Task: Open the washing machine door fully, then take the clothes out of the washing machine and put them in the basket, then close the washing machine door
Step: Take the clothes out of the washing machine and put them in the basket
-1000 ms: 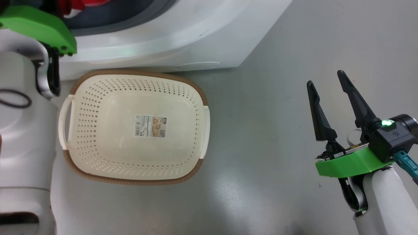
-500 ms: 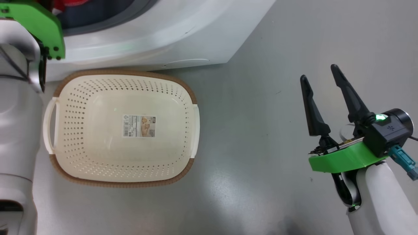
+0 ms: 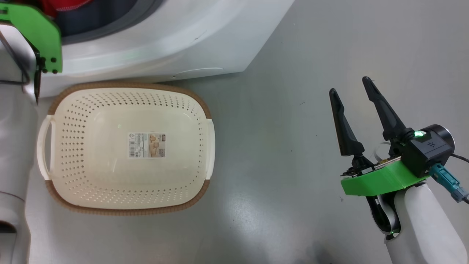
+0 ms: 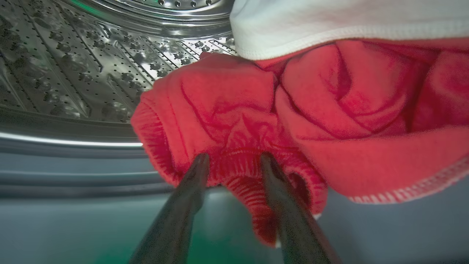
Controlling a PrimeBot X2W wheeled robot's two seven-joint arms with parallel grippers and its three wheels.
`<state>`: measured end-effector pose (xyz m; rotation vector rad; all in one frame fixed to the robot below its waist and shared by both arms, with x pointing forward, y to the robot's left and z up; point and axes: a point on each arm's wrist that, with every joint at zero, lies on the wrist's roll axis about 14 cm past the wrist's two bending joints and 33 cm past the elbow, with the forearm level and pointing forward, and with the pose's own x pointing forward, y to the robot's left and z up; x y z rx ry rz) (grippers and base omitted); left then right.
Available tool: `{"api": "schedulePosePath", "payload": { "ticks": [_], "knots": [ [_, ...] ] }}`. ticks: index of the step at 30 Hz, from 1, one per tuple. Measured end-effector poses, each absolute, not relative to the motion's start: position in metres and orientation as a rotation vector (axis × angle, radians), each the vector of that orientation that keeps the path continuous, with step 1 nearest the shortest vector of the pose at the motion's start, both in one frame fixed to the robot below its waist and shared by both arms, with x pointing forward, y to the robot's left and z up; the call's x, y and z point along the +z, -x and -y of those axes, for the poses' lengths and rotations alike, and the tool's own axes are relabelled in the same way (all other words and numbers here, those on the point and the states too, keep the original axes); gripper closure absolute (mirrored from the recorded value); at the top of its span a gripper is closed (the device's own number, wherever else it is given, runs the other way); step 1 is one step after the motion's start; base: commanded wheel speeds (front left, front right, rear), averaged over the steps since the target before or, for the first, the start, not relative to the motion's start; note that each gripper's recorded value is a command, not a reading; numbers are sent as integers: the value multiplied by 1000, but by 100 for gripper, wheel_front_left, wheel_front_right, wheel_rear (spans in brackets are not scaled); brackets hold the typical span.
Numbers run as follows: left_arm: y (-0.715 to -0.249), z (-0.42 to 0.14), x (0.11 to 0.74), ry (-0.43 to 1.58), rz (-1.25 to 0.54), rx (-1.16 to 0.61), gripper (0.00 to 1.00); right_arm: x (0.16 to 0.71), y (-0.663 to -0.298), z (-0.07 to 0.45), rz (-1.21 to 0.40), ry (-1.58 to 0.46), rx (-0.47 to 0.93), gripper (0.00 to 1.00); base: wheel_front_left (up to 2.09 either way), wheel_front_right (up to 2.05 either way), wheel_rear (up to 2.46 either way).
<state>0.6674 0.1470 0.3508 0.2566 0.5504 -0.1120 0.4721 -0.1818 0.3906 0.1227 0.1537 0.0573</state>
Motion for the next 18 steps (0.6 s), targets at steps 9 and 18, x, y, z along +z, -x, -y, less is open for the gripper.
{"api": "schedulePosePath", "payload": {
  "ticks": [9,18],
  "knots": [
    [-667,-141,358,-274,-529,-137,100,395,-471,181,-146,-133,56,0,0,0,0],
    [-676,-140,389,-260,-379,-140,100,397,-473,177,-140,-150,64,0,0,0,0]
  ]
}}
